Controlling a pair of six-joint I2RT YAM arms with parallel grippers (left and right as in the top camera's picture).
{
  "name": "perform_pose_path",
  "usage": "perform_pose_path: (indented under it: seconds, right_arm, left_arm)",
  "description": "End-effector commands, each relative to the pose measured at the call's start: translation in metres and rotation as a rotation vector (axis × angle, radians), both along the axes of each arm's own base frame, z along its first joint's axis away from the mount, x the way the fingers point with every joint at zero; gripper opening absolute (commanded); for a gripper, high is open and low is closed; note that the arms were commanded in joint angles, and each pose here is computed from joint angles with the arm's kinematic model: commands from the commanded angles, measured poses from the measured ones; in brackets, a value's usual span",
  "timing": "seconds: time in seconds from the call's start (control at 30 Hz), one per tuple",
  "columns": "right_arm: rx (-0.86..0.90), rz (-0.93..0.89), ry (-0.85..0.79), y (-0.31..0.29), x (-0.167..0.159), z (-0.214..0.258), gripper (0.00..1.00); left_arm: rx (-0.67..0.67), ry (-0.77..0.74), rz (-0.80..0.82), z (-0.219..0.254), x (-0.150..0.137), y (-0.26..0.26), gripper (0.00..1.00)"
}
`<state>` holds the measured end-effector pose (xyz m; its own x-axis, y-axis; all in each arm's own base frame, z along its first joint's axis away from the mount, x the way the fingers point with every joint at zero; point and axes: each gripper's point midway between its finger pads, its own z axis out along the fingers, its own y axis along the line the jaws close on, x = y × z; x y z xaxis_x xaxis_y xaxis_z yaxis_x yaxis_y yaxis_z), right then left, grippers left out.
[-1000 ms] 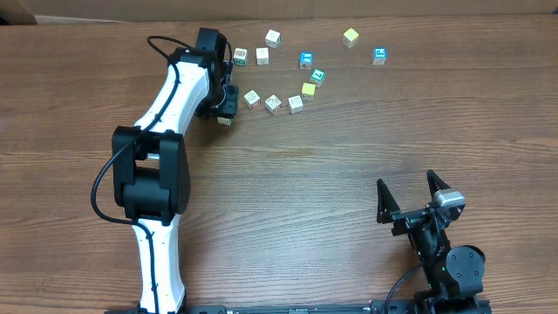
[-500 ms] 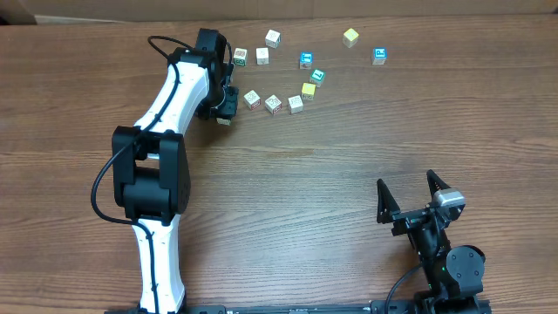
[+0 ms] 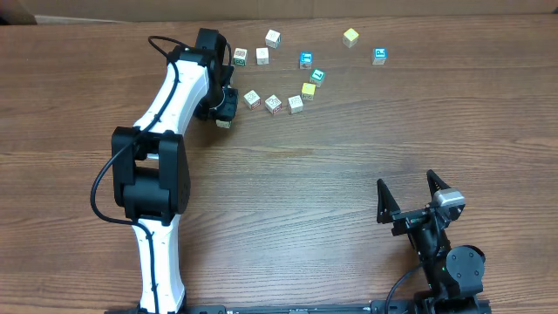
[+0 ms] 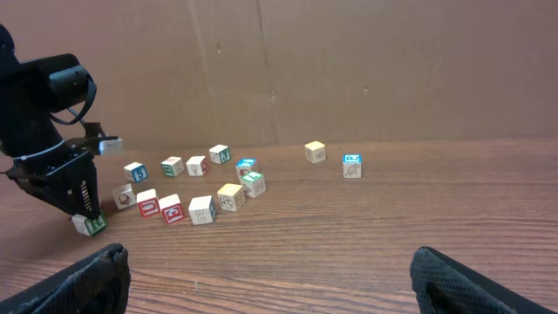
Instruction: Form a circle
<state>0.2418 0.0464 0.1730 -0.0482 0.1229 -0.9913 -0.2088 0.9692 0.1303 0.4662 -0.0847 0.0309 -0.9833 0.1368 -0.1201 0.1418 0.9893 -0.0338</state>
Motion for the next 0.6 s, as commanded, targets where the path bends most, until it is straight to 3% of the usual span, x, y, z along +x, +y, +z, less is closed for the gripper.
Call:
perform_pose_path:
  seconds: [0.0, 0.33, 0.57]
  right_arm:
    - [-0.004, 0.0, -0.002, 0.0, 0.0, -0.002, 1.0]
    - [-0.004, 0.0, -0.002, 0.0, 0.0, -0.002, 1.0]
    - [-0.004, 0.0, -0.002, 0.0, 0.0, -0.002, 1.0]
  left_arm:
    - [-0.029, -0.1, -0.014, 0.05, 0.009, -0.005, 0.17]
    - [-0.111, -0.163, 0.0, 0.14, -0.031, -0.017, 0.18]
    - [-0.108, -0.089, -0.01, 0.144, -0.062, -0.042, 0.18]
